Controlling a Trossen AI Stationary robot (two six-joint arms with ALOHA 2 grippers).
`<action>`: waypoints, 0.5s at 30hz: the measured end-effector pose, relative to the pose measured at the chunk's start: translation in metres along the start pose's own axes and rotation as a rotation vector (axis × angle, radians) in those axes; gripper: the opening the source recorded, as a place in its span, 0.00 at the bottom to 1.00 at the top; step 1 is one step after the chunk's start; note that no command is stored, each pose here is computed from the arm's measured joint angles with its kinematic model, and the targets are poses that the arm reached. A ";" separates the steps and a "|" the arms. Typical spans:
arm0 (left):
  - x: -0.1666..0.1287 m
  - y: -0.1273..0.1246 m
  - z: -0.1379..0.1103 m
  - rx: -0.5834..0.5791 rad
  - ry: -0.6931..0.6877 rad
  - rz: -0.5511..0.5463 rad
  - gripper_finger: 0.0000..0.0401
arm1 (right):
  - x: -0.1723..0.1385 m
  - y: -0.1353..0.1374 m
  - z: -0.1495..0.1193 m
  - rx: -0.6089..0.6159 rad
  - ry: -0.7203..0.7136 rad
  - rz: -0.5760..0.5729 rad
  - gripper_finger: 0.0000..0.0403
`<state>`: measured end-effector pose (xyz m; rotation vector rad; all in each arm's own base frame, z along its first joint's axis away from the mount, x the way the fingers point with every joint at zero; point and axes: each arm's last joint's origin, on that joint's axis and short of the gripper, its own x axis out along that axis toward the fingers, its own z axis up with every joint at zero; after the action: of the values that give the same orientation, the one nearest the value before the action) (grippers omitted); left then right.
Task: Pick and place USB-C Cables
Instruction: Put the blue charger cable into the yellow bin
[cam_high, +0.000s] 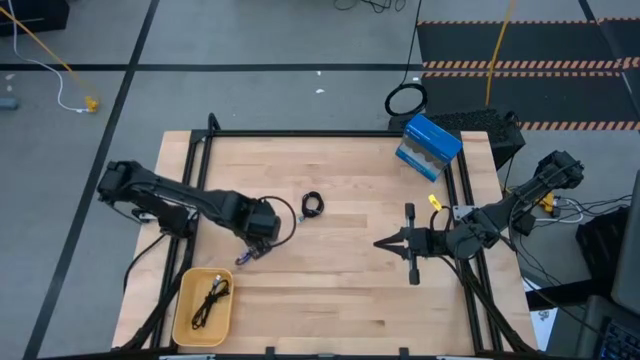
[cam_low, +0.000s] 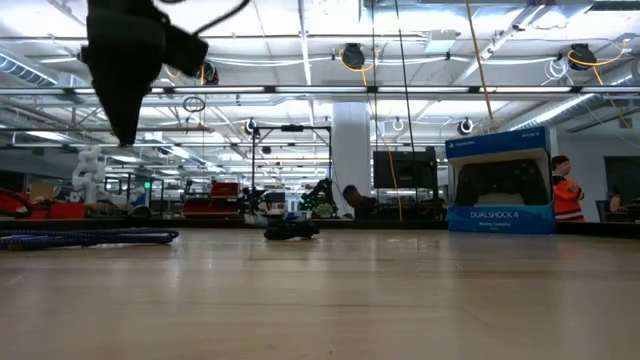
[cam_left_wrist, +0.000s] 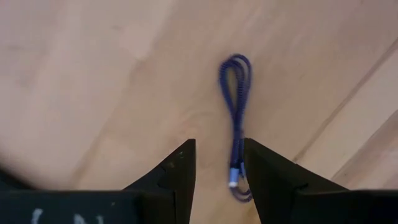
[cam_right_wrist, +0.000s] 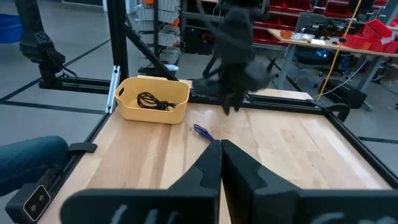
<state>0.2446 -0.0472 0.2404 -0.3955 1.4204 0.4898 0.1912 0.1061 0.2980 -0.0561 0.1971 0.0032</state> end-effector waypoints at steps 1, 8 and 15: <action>0.007 0.000 -0.001 -0.003 0.002 -0.014 0.34 | 0.000 0.000 0.000 0.000 0.000 -0.001 0.00; 0.039 -0.001 -0.010 -0.059 -0.006 -0.051 0.34 | 0.000 0.000 0.000 -0.004 0.000 -0.003 0.00; 0.054 -0.002 -0.013 -0.099 -0.036 -0.089 0.34 | 0.000 0.000 0.000 -0.004 0.000 -0.003 0.00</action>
<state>0.2389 -0.0510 0.1851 -0.5243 1.3411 0.4936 0.1912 0.1061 0.2980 -0.0606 0.1968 0.0010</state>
